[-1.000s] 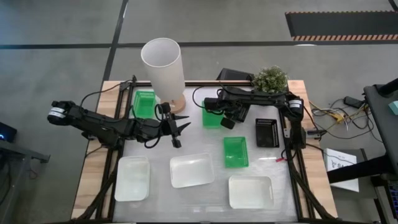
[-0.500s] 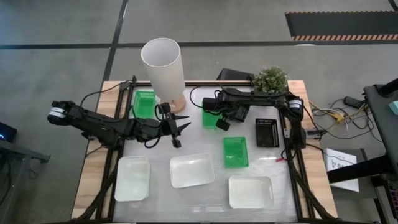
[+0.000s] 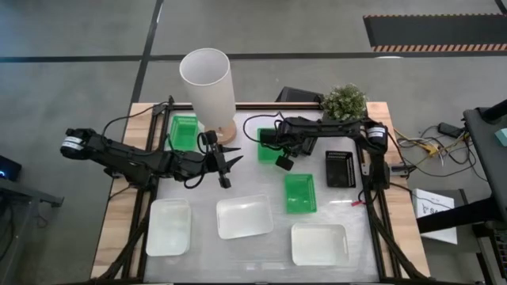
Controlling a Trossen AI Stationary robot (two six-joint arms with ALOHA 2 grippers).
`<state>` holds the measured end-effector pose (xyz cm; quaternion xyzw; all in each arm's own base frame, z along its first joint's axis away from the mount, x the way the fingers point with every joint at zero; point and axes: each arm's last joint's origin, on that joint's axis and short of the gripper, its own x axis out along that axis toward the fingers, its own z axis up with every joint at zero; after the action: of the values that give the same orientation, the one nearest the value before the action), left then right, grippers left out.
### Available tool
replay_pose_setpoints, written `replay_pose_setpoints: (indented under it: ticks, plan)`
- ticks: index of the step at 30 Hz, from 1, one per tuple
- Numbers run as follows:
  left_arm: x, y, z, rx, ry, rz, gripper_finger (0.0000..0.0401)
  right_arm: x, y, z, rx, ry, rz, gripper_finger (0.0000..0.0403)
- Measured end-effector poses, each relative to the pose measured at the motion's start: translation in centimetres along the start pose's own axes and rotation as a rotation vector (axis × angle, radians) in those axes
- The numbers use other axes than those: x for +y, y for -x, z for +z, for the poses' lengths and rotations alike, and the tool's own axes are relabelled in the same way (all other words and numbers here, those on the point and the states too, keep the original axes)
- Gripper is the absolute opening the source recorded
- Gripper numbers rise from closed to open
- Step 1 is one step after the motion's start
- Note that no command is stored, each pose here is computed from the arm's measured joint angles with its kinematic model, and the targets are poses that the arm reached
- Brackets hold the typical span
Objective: Stack baskets by color
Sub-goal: Stack the left black bin on top of the other black bin
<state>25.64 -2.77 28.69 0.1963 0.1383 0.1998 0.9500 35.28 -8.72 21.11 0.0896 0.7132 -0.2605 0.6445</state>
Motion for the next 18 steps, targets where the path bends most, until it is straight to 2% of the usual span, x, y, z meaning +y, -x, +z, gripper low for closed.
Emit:
replay_pose_setpoints:
  ticks: [11, 18]
  plan:
    - [0.0, 0.0, 0.0, 0.000, 0.000, 0.000, 0.0099, -1.8, 3.4, -0.5, -0.077, -0.029, 0.084, 0.0009]
    - [0.0, 0.0, 0.0, 0.001, -0.001, -0.001, 0.0099, -2.4, 2.9, 0.0, -0.132, -0.043, 0.094, 0.0008]
